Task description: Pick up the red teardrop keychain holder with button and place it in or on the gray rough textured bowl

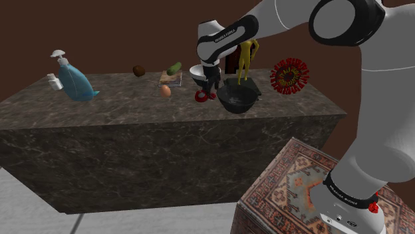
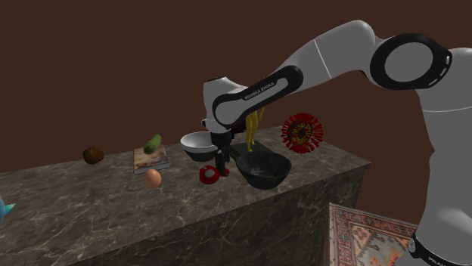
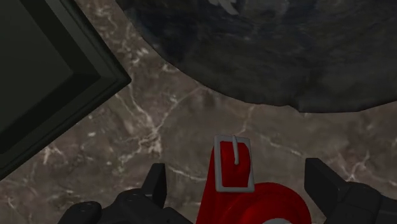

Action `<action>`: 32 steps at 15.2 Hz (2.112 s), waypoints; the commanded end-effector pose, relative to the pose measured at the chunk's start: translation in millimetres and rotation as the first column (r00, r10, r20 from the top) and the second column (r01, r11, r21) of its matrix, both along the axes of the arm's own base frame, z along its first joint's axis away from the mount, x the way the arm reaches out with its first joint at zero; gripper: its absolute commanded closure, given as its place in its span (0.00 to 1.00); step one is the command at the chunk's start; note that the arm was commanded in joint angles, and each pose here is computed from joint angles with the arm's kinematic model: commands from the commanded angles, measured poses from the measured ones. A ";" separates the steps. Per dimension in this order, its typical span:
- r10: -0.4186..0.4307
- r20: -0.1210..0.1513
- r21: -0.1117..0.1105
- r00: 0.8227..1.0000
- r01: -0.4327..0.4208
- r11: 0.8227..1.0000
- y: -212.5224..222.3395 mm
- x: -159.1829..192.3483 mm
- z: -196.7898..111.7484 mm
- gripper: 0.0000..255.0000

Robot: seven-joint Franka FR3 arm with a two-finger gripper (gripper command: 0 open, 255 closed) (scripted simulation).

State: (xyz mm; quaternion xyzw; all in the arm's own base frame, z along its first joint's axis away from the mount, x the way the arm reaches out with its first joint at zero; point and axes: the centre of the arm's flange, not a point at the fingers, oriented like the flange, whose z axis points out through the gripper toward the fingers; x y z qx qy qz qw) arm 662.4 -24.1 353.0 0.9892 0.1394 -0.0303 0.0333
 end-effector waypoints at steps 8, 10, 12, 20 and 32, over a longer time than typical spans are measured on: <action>0.000 0.001 0.000 1.000 0.000 1.000 -0.3 -1.5 -13.6 0.00; 0.000 0.000 0.000 1.000 0.000 1.000 -0.3 -1.5 -13.6 0.00; 0.000 0.000 0.000 1.000 0.000 1.000 -0.3 -1.5 -13.6 1.00; 0.000 0.001 0.000 1.000 0.000 1.000 -0.3 -1.5 -13.6 1.00; 0.000 0.001 0.000 1.000 0.000 1.000 -0.3 -1.5 49.8 1.00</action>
